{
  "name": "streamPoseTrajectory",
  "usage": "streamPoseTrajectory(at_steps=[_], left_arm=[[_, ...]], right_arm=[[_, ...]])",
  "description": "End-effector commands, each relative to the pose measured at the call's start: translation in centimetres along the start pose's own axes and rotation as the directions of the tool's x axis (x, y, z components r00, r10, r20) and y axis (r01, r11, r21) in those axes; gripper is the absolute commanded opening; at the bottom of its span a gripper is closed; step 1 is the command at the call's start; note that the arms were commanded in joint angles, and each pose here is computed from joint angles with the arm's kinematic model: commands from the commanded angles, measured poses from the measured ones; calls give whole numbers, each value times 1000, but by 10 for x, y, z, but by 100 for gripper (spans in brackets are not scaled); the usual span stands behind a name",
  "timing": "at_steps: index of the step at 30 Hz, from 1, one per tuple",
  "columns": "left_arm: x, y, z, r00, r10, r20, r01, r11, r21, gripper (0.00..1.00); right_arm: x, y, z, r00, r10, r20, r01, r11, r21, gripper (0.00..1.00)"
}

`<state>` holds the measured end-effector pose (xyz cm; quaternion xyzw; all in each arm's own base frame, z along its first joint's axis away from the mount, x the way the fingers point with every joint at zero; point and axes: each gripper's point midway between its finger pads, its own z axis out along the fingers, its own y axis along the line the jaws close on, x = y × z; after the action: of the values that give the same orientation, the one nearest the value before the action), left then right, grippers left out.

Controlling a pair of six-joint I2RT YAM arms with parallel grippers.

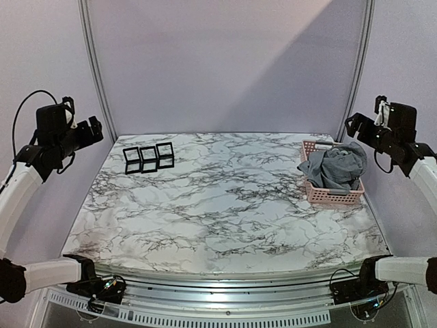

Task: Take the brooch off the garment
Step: Pick up the flattened clothing from the bin.

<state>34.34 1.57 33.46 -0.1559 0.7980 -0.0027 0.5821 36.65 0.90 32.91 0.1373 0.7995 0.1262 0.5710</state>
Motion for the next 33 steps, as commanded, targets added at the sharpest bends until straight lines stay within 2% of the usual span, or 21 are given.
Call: streamPoseTrajectory(at_steps=[1, 5, 8, 14, 22, 26, 29, 33], left_arm=[[27, 4, 11, 994, 73, -80, -73, 997, -2, 100], [29, 11, 12, 990, 108, -91, -111, 993, -33, 99], [31, 9, 11, 990, 109, -95, -111, 994, -19, 99], [31, 6, 9, 990, 107, -90, -108, 994, -2, 99], [32, 5, 9, 990, 109, -88, -109, 994, 7, 100], [33, 5, 10, 989, 111, -93, -111, 994, 8, 100], [33, 4, 10, 990, 111, -91, -111, 994, 11, 100], [35, 4, 11, 989, 111, -94, -110, 994, 12, 99]], right_arm=[[53, -20, 36, 971, 1, -239, 44, 982, 183, 99], [78, -40, 71, 943, 76, -325, 32, 949, 313, 99], [94, -54, 95, 931, 112, -347, 28, 927, 374, 99], [125, -86, 132, 901, 194, -388, -4, 899, 439, 99], [166, -98, 176, 858, 216, -467, 7, 903, 430, 99], [185, -116, 186, 846, 240, -477, 18, 880, 475, 97], [193, -146, 185, 842, 292, -453, -11, 850, 526, 79], [192, -172, 179, 856, 299, -421, -2, 817, 577, 48]])
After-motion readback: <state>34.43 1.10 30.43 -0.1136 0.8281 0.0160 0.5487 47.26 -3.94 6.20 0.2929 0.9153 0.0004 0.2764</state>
